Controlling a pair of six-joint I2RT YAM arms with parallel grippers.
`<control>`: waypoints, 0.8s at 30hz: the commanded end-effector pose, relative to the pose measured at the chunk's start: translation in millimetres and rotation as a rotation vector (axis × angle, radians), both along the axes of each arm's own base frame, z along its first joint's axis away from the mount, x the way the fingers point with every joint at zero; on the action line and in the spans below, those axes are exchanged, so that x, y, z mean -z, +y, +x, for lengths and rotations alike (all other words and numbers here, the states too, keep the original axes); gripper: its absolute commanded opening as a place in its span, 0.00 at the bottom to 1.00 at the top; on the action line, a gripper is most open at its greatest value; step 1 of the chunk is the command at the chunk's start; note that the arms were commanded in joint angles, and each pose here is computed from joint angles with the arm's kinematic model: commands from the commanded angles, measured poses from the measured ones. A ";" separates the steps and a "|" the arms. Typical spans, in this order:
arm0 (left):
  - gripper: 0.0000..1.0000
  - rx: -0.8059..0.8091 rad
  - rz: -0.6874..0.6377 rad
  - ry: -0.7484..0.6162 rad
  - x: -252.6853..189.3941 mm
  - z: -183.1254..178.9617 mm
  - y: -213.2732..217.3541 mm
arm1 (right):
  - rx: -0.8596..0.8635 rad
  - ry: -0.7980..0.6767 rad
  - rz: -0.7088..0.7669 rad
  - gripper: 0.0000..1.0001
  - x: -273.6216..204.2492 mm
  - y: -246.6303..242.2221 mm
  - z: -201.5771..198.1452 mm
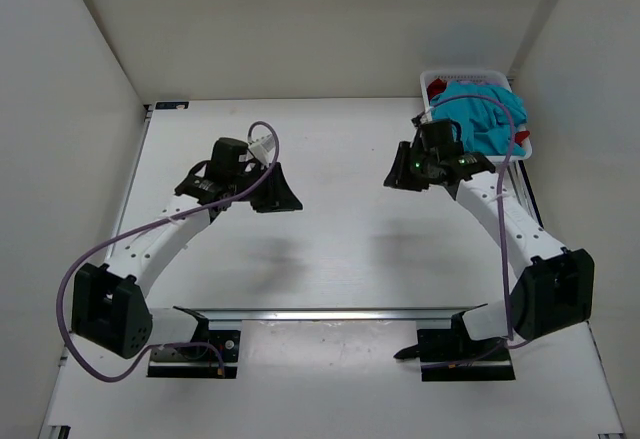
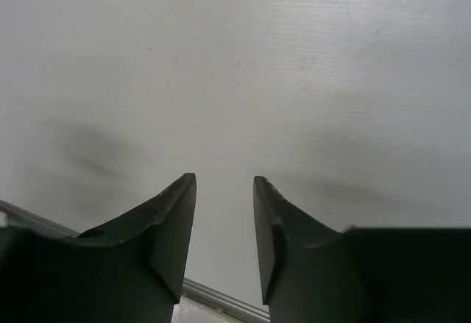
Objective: Fold and stack the t-shirts
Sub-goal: Grab crumpled tshirt from bin with the right arm
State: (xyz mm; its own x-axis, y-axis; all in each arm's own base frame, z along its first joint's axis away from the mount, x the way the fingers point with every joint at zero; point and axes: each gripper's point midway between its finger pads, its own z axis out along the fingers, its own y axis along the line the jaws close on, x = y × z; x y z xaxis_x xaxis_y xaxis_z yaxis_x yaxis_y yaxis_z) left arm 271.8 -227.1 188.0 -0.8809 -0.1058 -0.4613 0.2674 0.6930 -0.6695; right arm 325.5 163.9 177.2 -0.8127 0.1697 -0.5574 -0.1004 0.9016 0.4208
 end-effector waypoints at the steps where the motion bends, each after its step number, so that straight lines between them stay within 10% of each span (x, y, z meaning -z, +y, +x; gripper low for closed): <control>1: 0.37 0.080 -0.065 -0.048 -16.3 -16.4 -19.2 | 0.033 -0.075 0.029 0.17 -33.4 -4.5 29.5; 3: 0.29 0.128 -0.062 -0.050 -17.0 -25.4 -31.5 | 0.071 -0.068 -0.013 0.00 -36.8 -12.1 45.9; 9: 0.15 0.129 0.040 -0.110 -22.0 -30.6 -30.6 | 0.243 -0.158 -0.095 0.00 -84.5 -80.1 107.3; 14: 0.23 0.156 0.048 -0.078 -8.7 -43.0 -33.2 | 0.465 -0.166 -0.160 0.00 -90.9 -175.5 149.1; 24: 0.31 0.152 0.071 -0.066 -0.6 -39.1 -32.2 | 0.554 -0.028 -0.232 0.45 -25.4 -238.5 158.1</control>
State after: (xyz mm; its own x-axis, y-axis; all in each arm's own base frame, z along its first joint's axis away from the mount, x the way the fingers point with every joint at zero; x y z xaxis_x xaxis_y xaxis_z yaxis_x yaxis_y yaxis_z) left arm 230.6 -261.2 180.8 -0.8676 0.0666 -0.4928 0.3965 0.6907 -0.6047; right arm 486.5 -68.0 205.7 -0.6139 0.4491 -0.6492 0.4112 0.8839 0.2226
